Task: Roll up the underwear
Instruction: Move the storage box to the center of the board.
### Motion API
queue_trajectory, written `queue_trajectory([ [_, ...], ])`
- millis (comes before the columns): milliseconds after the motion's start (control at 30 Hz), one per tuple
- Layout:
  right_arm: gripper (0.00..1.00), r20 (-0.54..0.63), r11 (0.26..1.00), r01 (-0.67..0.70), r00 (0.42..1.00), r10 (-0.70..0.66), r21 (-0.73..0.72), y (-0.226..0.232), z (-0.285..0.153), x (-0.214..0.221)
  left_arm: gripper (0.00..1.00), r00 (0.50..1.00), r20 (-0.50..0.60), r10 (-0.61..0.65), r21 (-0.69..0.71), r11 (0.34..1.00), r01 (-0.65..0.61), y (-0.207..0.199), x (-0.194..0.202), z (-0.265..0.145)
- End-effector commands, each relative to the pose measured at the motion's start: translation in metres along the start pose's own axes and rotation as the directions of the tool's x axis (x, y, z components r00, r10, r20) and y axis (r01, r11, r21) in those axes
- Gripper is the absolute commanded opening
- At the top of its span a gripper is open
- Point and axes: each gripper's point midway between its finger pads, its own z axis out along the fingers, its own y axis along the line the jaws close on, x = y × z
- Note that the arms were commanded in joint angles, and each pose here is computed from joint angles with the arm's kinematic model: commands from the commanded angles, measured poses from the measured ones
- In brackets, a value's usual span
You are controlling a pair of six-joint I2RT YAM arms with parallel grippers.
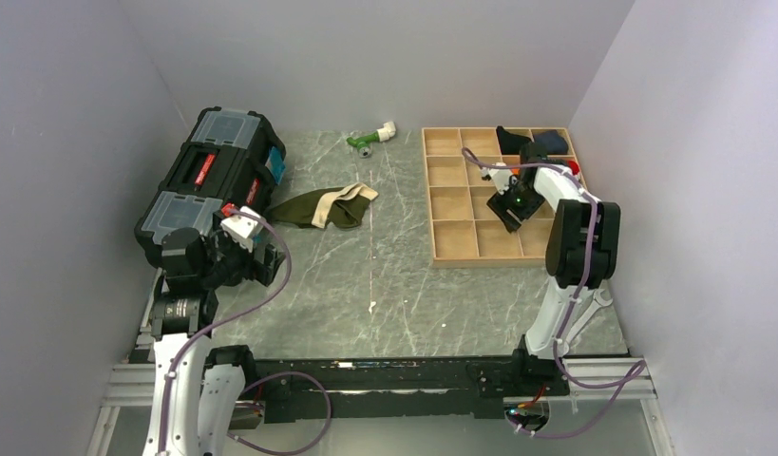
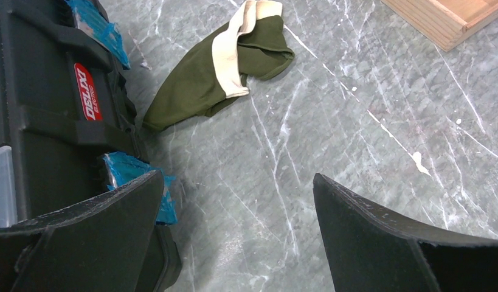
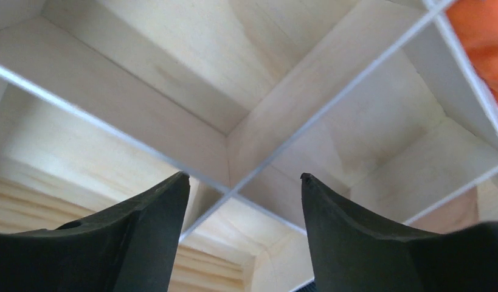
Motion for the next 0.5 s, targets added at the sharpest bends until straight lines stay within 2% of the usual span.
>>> queue_trajectory([
  [0,0.73,0.18,0.994,-0.061,0.983,0.044,0.095,-0.012,-0.056,-0.03,0.99,0.999,0.006,0.038,-0.027,0.999,-0.038,0.013,-0.024,-0.004],
  [133,0.8,0.314,0.99,-0.098,0.948,0.061,0.103,-0.004,-0.096,-0.049,0.99,0.997,-0.041,0.063,-0.014,0.998,-0.063,0.019,-0.024,0.004],
  [267,0.81,0.453,0.991,-0.124,0.887,0.091,0.044,0.017,-0.132,-0.069,0.99,0.981,-0.143,0.13,-0.01,0.991,-0.133,0.026,-0.013,0.024],
  [467,0.81,0.594,0.986,-0.083,0.789,0.155,-0.147,0.071,-0.17,-0.09,0.99,0.89,-0.314,0.33,0.032,0.941,-0.337,0.028,0.013,0.072],
])
